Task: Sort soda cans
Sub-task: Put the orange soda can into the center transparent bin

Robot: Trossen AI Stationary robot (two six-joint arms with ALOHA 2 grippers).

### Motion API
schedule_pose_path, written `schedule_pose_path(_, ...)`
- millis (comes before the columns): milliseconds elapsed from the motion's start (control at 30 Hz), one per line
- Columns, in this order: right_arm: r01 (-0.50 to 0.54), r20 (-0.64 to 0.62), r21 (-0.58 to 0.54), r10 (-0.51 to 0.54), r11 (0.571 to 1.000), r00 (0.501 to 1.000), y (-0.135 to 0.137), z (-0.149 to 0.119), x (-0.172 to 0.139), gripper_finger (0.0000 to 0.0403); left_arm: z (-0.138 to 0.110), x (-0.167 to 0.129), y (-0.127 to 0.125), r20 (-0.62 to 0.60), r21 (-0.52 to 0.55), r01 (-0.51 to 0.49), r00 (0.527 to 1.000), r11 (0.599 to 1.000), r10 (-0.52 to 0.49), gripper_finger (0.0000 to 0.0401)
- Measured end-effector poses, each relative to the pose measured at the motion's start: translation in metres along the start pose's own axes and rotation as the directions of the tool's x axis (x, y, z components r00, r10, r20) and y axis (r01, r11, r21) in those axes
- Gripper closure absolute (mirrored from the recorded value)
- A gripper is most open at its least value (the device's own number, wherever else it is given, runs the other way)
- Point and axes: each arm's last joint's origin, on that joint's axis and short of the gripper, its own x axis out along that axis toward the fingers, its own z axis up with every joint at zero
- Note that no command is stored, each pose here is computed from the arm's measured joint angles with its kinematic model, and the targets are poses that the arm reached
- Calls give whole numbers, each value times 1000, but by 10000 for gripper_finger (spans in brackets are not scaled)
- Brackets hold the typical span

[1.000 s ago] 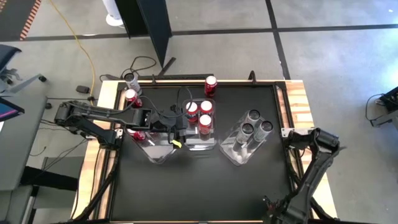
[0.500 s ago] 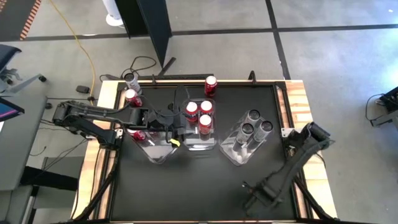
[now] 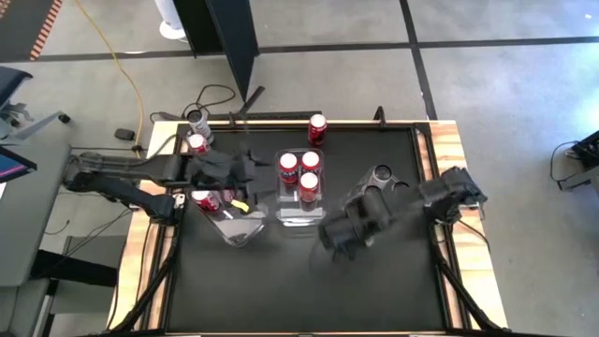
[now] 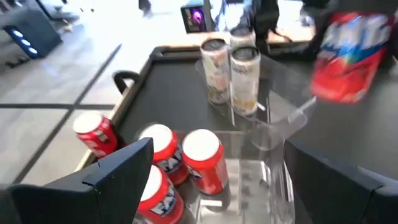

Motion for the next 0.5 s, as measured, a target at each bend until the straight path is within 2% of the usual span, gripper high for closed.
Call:
schedule_pose_path(267, 2, 193, -172, 32, 985, 981, -56, 62, -8, 94, 5, -40, 15, 77, -40, -51, 996, 998, 54, 46)
schedule_pose_path(500, 54, 305, -336, 54, 940, 951, -80, 96, -2, 94, 2, -54, 22, 64, -56, -139, 988, 989, 142, 46)
